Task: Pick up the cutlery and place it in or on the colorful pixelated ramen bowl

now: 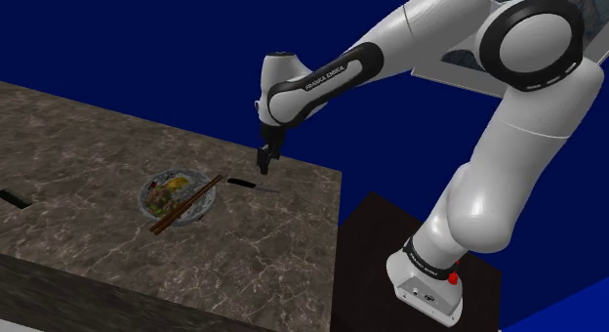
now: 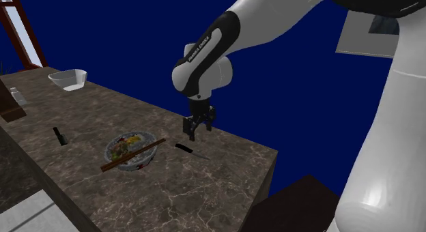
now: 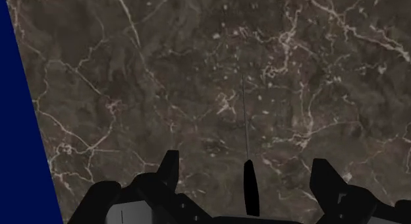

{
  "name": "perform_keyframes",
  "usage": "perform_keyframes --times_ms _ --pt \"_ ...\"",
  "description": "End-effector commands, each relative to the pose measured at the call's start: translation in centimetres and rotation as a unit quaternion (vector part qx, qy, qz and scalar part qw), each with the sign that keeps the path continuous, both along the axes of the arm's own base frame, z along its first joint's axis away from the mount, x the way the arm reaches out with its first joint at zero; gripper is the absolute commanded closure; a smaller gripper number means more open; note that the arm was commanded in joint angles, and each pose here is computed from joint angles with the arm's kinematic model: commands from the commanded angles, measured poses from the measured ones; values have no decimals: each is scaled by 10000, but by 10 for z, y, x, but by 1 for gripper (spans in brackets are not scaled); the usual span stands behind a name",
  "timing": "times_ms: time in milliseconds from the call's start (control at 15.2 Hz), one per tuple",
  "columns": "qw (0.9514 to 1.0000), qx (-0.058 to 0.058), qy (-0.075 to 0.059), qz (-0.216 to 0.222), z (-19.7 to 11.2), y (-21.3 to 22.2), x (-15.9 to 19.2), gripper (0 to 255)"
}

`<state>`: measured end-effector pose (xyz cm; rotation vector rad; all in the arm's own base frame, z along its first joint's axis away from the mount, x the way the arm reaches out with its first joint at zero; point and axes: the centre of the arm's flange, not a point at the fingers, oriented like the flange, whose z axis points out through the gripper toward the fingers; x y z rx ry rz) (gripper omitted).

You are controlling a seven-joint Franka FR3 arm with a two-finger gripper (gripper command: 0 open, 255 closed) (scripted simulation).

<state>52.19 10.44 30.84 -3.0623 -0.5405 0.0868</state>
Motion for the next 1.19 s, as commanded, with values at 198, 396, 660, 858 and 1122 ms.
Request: perform_keyframes --times_ms 198,396,660,858,1122 --pt "9996 60 76 263 -52 26 29 0" --pt "9996 60 76 263 -68 27 28 0" --pt "9996 60 76 263 -89 27 26 0" --pt "9996 60 76 263 -92 27 26 0" --pt "9996 60 76 263 -92 27 26 0"
